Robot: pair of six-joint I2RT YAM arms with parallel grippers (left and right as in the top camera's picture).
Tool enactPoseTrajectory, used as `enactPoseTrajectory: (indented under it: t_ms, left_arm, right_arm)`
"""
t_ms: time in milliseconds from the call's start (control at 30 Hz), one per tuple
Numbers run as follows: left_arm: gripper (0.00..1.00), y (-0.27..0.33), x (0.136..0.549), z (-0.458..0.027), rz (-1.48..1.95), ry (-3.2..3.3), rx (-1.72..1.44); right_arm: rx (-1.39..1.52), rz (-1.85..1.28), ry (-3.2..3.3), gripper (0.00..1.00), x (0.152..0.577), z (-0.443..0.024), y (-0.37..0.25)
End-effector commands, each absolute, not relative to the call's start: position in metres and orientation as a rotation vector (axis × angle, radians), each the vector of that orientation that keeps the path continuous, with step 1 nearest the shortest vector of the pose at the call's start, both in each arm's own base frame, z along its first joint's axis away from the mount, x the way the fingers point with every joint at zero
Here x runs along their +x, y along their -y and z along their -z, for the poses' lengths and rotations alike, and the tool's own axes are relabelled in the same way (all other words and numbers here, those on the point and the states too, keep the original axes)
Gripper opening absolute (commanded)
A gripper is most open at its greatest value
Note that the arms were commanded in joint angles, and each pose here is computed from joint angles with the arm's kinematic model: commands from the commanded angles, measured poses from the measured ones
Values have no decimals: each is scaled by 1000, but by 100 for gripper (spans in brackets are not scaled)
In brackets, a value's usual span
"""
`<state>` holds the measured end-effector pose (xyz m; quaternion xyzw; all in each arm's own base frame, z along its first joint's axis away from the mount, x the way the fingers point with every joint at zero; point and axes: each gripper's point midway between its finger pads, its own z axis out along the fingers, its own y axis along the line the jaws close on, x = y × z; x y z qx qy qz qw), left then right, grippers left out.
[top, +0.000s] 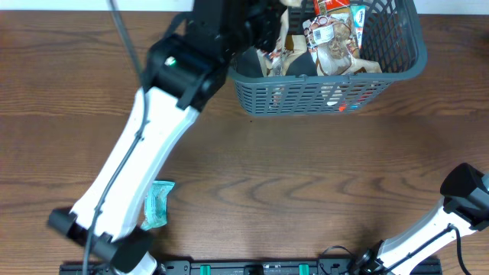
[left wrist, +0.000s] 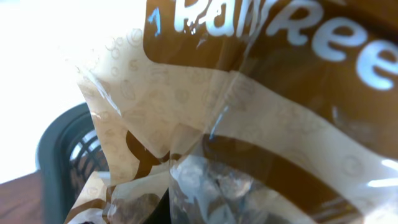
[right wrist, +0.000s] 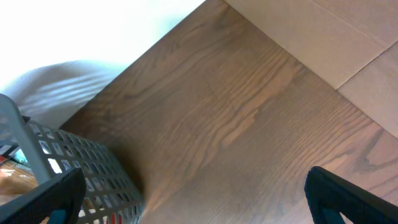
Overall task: Pack container
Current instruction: 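Carry the PanRee bag with the left gripper into the basket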
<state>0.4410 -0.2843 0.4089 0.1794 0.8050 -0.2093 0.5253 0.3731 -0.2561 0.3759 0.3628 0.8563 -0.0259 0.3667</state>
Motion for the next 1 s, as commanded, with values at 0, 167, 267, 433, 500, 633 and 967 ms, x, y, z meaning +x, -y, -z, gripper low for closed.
enactPoseTrajectory:
  t_ms: [0, 167, 267, 433, 500, 633, 967]
  left_arm:
    - [6, 299, 467, -386, 508, -1939, 395]
    - [6, 314, 490, -351, 519, -1980, 372]
    - [6, 318, 497, -331, 510, -2014, 376]
    - [6, 322, 504, -307, 498, -2056, 383]
    - [6, 323, 505, -300, 494, -2068, 384]
    - [6, 324, 506, -285, 481, -2109, 392]
    - [6, 323, 506, -236, 440, -2233, 411]
  right_arm:
    - [932, 65, -2178, 99, 369, -384, 254]
    - [931, 65, -2178, 99, 369, -384, 254]
    - [932, 65, -2178, 99, 369, -384, 254]
    - [932, 65, -2178, 99, 369, -384, 254]
    - [931, 65, -2178, 99, 369, -384, 254]
    - [932, 65, -2178, 99, 369, -384, 254]
    - [932, 65, -2178, 99, 369, -384, 254]
